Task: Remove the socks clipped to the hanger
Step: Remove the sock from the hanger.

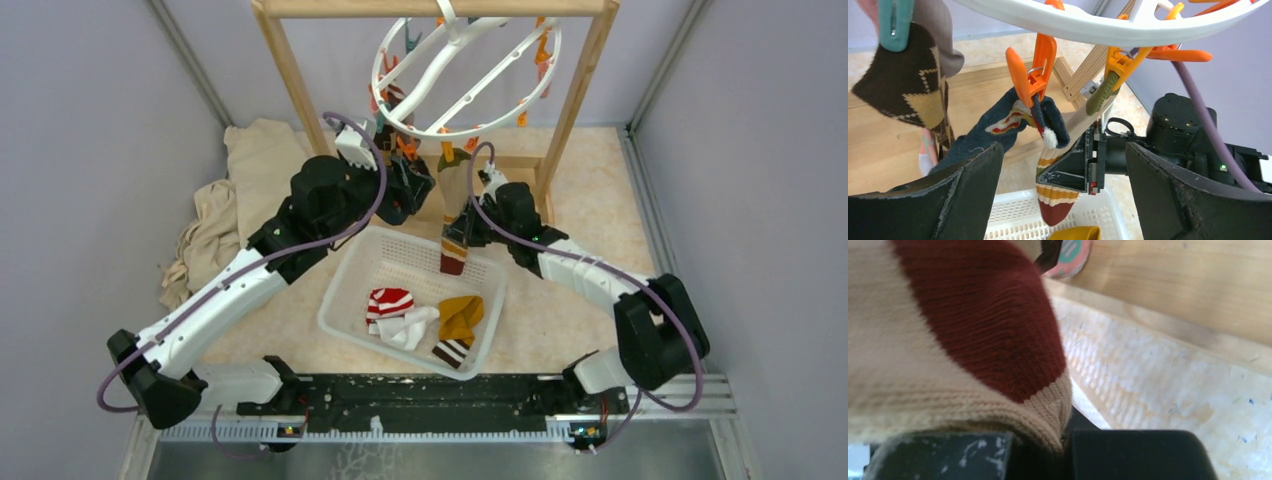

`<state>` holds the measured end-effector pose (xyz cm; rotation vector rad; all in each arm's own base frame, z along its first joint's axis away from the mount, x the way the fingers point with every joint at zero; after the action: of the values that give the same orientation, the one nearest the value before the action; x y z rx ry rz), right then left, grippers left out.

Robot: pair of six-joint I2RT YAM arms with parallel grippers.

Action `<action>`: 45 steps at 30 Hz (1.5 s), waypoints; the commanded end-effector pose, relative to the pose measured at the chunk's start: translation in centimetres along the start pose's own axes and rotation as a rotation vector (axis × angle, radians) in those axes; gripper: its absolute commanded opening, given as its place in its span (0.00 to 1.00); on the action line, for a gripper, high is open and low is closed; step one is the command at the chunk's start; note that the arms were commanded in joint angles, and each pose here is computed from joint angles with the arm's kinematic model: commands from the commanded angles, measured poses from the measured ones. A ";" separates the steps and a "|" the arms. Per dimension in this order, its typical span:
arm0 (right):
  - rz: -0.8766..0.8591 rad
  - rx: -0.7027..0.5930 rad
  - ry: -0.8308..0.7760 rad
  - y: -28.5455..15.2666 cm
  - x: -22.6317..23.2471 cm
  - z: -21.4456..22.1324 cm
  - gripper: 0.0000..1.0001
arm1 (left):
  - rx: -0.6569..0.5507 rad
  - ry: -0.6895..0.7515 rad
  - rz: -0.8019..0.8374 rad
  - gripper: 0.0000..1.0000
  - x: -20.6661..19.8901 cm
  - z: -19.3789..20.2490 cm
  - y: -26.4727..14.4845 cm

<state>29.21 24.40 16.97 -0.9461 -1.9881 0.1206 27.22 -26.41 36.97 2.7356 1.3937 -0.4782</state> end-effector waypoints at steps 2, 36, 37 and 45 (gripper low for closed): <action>0.002 -0.067 -0.034 2.2 -0.3 -3.6 0.00 | -0.061 0.041 0.003 0.97 -0.5 -2.0 1.3; -0.175 0.004 -0.011 -3.2 2.0 -1.0 0.00 | -0.281 0.088 0.257 0.99 -3.3 -1.4 2.8; -0.178 0.004 -0.010 -3.6 2.1 -0.8 0.00 | -0.282 0.085 0.268 0.99 -3.5 -1.5 2.7; -0.207 -0.017 0.016 -6.0 3.8 -0.9 0.00 | -0.270 0.091 0.313 0.99 -4.5 -2.5 2.3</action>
<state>26.15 22.57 20.21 -0.7849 -2.0266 0.0557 28.32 -30.82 37.07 2.7320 1.0318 -0.1992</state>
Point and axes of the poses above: each gripper's point midway between its finger pads, its own y axis out along the fingers, its own x axis along the line the jaws close on, z = x × y, the point moved 3 cm from there along -y, back along the fingers, and after that the axes turned 6 degrees about y, right-handed, at the moved point
